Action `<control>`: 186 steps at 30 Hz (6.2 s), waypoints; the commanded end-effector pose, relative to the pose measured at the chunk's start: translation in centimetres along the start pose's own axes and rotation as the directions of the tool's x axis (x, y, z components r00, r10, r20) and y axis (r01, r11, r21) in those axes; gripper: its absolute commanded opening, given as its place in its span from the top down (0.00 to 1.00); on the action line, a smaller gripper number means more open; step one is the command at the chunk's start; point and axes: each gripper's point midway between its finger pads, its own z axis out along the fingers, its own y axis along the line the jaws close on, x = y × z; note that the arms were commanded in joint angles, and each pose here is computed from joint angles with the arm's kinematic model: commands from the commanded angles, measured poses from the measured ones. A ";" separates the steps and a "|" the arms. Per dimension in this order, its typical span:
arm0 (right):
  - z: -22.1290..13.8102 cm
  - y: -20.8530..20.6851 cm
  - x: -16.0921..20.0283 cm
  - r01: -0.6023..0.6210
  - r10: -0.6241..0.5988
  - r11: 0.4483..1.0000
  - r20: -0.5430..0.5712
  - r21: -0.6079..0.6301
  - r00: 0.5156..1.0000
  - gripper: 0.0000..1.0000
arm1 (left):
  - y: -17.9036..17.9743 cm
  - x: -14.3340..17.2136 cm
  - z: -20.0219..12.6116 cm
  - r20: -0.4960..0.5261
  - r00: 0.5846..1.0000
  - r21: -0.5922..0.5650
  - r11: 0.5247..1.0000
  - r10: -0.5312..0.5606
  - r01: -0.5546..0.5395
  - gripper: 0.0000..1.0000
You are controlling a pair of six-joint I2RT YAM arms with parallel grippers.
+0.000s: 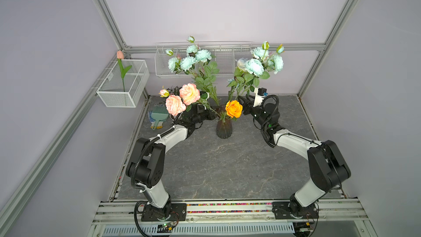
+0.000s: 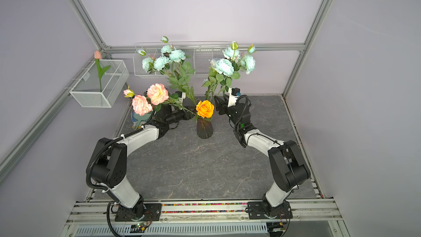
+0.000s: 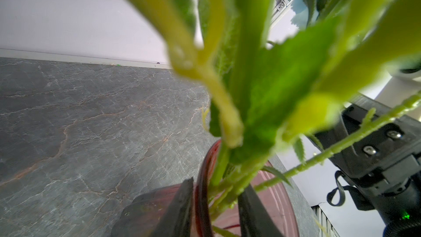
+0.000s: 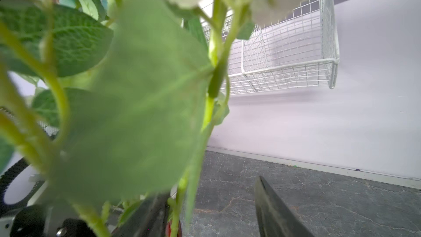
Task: Pick out blue flowers from the vase
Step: Pick up the flower from the vase, then place the flower at the center of the board, then pick up the flower from the vase.
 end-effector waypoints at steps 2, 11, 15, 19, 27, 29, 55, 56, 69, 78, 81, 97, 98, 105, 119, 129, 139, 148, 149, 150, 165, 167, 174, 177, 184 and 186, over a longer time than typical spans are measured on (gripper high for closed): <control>1.0 0.7 -1.9 -0.021 0.023 1.000 0.074 -0.021 0.997 0.45 | 0.0 0.2 0.6 -0.023 1.000 0.002 1.000 0.006 -0.006 0.64; 1.2 1.3 -2.7 -0.030 0.035 0.999 0.099 -0.043 0.995 0.59 | 0.2 0.4 0.6 -0.029 1.000 -0.003 1.000 0.004 -0.004 0.64; 1.1 1.7 -2.6 -0.045 0.050 0.997 0.099 -0.057 0.994 0.45 | 0.2 0.5 0.7 -0.030 1.000 -0.004 1.000 0.003 -0.003 0.65; 1.5 1.8 -2.4 -0.050 0.056 0.997 0.095 -0.064 0.994 0.32 | 0.2 0.6 0.8 -0.036 0.999 0.001 1.000 -0.002 0.002 0.65; 3.0 1.8 -1.4 -0.057 0.062 0.996 0.076 -0.070 0.995 0.38 | 0.2 0.6 0.7 -0.039 0.999 -0.001 1.000 0.000 0.000 0.65; 3.1 1.7 -1.4 -0.058 0.064 0.996 0.077 -0.069 0.995 0.46 | 0.3 0.7 0.7 -0.041 0.999 -0.003 1.000 -0.001 0.001 0.65; -0.4 4.0 -10.9 0.150 -0.151 0.989 0.141 0.014 0.978 0.93 | 1.0 0.8 0.7 -0.032 0.999 -0.039 0.999 -0.002 0.001 0.65; -0.6 4.0 -11.6 0.160 -0.161 0.987 0.143 0.021 0.976 0.93 | 1.0 0.8 0.7 -0.033 0.999 -0.040 0.999 -0.001 -0.001 0.65; -3.9 4.4 -20.2 0.206 -0.210 0.977 0.118 0.045 0.970 0.94 | 1.5 1.2 0.9 -0.038 0.999 -0.046 0.999 -0.004 0.003 0.65; -7.8 4.8 -25.9 0.242 -0.252 0.966 0.110 0.095 0.962 0.94 | 1.8 1.4 1.3 -0.040 0.999 -0.043 0.999 -0.008 0.006 0.65; -9.0 4.3 -27.5 0.273 -0.289 0.950 0.095 0.153 0.952 0.93 | 1.8 1.4 1.4 -0.041 0.999 -0.041 0.999 -0.010 0.008 0.66; -9.0 0.4 -15.2 0.075 -0.010 0.981 -0.335 0.181 0.942 0.93 | 1.6 1.1 1.8 -0.043 0.999 -0.021 1.000 -0.008 0.007 0.65; -8.9 -0.1 -14.1 0.060 0.013 0.979 -0.356 0.193 0.934 0.93 | 1.5 1.0 1.8 -0.043 0.999 -0.021 1.000 -0.006 0.005 0.66; -7.8 -3.0 -7.7 -0.007 0.124 0.967 -0.450 0.254 0.885 0.93 | 1.4 0.9 1.4 -0.043 0.999 -0.028 1.000 0.001 -0.002 0.65; -5.2 -7.9 3.4 -0.114 0.301 0.928 -0.538 0.354 0.787 0.93 | 0.7 0.3 0.8 -0.029 1.000 -0.027 1.000 0.013 -0.014 0.65; -4.0 -11.6 11.0 -0.164 0.397 0.901 -0.615 0.401 0.681 0.93 | 0.8 0.9 0.7 -0.039 0.999 -0.028 1.000 0.007 -0.008 0.66; -1.2 -11.9 16.7 -0.203 0.375 0.927 -0.774 0.316 0.509 0.93 | 0.6 0.7 0.3 -0.038 0.999 -0.041 0.999 0.016 -0.018 0.66; -0.6 -11.1 20.2 -0.249 0.381 0.921 -0.820 0.299 0.426 0.88 | 0.8 0.6 0.5 -0.035 0.999 -0.039 0.999 0.010 -0.011 0.65; -0.5 -11.1 20.5 -0.254 0.386 0.919 -0.822 0.302 0.419 0.86 | 0.7 0.6 0.5 -0.035 0.999 -0.038 0.999 0.007 -0.008 0.66; -0.5 -11.1 21.0 -0.259 0.391 0.916 -0.825 0.306 0.408 0.85 | 0.7 0.6 0.5 -0.035 0.999 -0.036 0.999 0.007 -0.008 0.65; -0.2 -11.7 21.5 -0.223 0.395 0.918 -0.817 0.329 0.420 0.57 | 0.5 0.7 -0.1 -0.030 0.999 -0.040 0.999 0.012 -0.014 0.66; -0.4 -11.8 21.0 -0.193 0.376 0.926 -0.817 0.323 0.436 0.51 | 0.4 0.7 -0.1 -0.030 0.999 -0.039 0.999 0.015 -0.016 0.66; -2.0 -12.8 15.2 -0.046 0.290 0.946 -0.777 0.320 0.559 0.42 | 0.4 0.7 -0.2 -0.029 0.999 -0.039 0.999 0.014 -0.015 0.65; -3.4 -12.6 13.0 0.019 0.239 0.949 -0.756 0.315 0.609 0.41 | 0.5 0.8 -0.1 -0.027 1.000 -0.037 0.999 0.012 -0.013 0.65; -6.8 -9.0 7.6 0.020 0.125 0.974 -0.615 0.224 0.779 0.41 | 0.6 0.7 0.3 -0.025 1.000 -0.033 0.999 0.006 -0.007 0.66; -8.3 -7.8 6.7 0.025 0.091 0.981 -0.570 0.192 0.817 0.41 | 0.8 0.8 0.4 -0.034 0.999 -0.036 0.999 0.005 -0.007 0.65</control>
